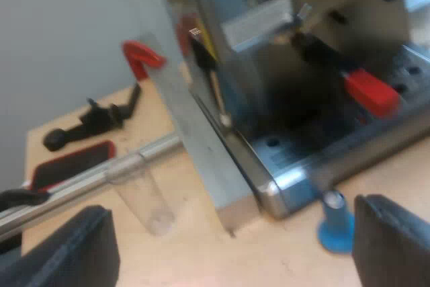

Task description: Put the handle in the coffee machine

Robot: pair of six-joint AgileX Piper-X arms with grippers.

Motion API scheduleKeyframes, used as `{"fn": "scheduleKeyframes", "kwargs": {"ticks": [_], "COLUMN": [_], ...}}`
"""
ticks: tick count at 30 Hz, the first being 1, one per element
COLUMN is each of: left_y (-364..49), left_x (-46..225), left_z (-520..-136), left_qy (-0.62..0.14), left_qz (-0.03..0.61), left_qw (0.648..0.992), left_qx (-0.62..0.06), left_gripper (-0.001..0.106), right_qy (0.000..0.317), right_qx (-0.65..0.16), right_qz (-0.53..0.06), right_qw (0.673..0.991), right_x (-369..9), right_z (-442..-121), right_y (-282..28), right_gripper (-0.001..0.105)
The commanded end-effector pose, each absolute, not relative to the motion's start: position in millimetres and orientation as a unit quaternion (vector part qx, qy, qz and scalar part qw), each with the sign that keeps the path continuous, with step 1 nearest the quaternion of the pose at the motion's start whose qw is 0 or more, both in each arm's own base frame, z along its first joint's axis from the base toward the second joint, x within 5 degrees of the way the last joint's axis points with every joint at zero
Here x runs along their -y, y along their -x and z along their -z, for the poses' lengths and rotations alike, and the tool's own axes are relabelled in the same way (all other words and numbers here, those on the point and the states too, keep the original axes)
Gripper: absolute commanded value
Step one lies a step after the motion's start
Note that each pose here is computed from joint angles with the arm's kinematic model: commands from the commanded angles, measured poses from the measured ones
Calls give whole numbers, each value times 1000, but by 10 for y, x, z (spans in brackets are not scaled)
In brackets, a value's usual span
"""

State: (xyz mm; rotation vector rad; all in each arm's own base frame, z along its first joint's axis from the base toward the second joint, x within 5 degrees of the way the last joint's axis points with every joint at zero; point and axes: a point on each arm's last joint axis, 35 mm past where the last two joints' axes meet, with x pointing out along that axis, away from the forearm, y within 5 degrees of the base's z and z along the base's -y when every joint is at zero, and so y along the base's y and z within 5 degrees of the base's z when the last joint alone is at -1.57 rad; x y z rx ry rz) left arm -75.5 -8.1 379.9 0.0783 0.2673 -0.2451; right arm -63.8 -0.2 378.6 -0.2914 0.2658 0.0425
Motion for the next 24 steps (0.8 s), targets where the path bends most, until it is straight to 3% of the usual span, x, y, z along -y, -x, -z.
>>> {"fn": "scheduleKeyframes", "kwargs": {"ticks": [1, 4, 10, 24], "left_y": [596, 401, 145, -213], "left_x": [53, 18, 14, 25], "left_z": [-3825, -3820, -3758, -3223], "left_qy": [-11, 10, 25, 22], "left_qz": [77, 25, 19, 42], "left_qw": [990, 996, 999, 990], "left_qx": [-121, -83, -41, -132], "left_gripper": [73, 73, 73, 73], "right_qy": [150, 150, 149, 137], "right_qx": [-108, -90, -97, -200], "right_qz": [-20, -25, -30, -43], "right_qw": [983, 984, 984, 969], "right_x": [-2, -8, -10, -10], "right_z": [-3820, -3787, -3597, -2961], "right_y": [519, 383, 121, -258], "right_gripper": [51, 51, 51, 51]}}
